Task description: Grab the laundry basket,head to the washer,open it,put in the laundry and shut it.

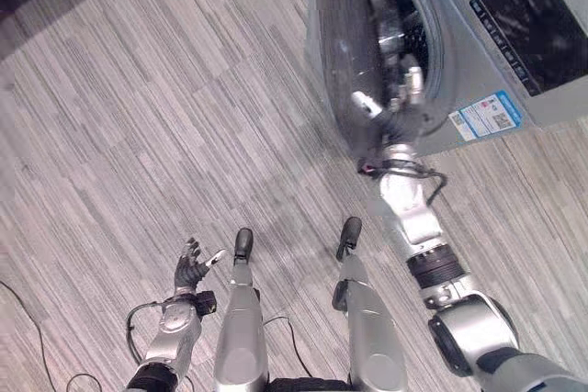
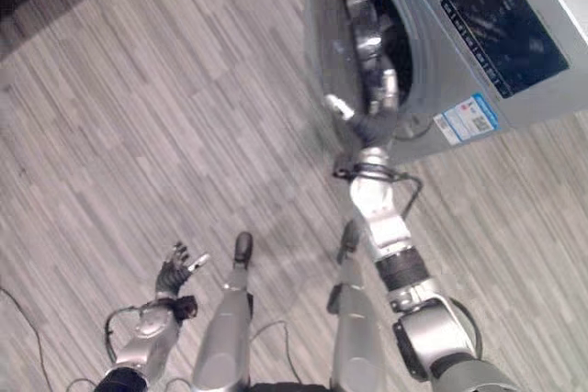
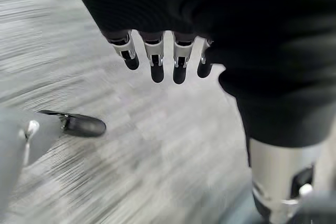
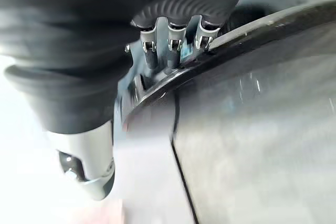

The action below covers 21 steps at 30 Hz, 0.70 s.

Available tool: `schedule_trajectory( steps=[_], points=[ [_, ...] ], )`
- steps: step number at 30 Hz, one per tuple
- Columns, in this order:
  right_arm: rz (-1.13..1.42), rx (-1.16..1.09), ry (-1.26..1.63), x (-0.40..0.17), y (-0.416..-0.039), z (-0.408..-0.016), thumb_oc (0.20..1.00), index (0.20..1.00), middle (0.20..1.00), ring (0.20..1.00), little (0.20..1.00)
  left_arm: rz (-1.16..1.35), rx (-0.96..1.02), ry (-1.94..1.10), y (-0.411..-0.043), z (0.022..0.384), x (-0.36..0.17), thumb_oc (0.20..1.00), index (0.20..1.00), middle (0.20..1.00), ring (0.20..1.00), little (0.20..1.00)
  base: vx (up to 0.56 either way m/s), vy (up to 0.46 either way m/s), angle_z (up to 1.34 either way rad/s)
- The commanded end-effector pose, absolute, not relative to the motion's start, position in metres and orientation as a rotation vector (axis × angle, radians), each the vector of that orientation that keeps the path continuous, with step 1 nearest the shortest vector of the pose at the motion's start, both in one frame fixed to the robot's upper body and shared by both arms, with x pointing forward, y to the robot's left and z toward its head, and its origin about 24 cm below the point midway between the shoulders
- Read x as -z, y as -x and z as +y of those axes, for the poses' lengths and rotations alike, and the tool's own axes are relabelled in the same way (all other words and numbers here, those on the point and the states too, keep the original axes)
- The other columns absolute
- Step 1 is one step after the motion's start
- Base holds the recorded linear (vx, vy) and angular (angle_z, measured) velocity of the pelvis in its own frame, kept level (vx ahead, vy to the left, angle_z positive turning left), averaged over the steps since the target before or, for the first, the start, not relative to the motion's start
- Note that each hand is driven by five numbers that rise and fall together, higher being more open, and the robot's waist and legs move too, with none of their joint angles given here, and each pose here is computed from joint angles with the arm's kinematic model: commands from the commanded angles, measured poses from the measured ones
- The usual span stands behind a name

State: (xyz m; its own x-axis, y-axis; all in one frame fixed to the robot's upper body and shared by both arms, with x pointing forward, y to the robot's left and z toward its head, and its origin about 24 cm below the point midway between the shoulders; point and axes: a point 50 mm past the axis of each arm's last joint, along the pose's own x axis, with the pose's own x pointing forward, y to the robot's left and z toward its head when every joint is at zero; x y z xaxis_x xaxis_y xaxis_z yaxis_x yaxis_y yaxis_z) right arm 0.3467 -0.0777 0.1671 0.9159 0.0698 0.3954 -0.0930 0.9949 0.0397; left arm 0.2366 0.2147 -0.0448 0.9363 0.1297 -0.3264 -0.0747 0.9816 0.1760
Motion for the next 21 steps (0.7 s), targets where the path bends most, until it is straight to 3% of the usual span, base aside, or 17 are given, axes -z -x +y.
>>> schedule_trajectory(
  steps=[1,6,9,11,21],
  points=[
    [-0.290,-0.476,-0.068,-0.157,-0.334,0.007,1.000,1.000,1.000,1.000,1.000,0.303,0.055,-0.456,-0.235,0.228,0.030,1.000,1.000,1.000,1.000,1.000,-0.02,0.002,0.11],
    [-0.236,-0.497,-0.025,-0.139,-0.332,0.005,1.000,1.000,1.000,1.000,1.000,0.119,0.227,-0.778,-0.259,0.219,-0.010,1.000,1.000,1.000,1.000,1.000,-0.02,-0.004,0.16],
    [-0.210,-0.458,0.078,-0.122,-0.334,-0.027,1.000,1.000,1.000,1.000,1.000,-0.091,0.258,-0.939,-0.285,0.213,-0.059,1.000,1.000,1.000,1.000,1.000,-0.01,-0.014,0.20],
    [-0.212,-0.451,0.088,-0.119,-0.333,-0.038,1.000,1.000,1.000,1.000,1.000,-0.106,0.259,-0.961,-0.288,0.213,-0.064,1.000,1.000,1.000,1.000,1.000,0.01,-0.008,0.04],
    [-0.192,-0.456,0.148,-0.095,-0.286,-0.132,1.000,1.000,1.000,1.000,1.000,-0.082,0.030,-1.073,-0.312,0.253,-0.089,1.000,1.000,1.000,1.000,1.000,0.07,-0.152,-0.07]
  ],
)
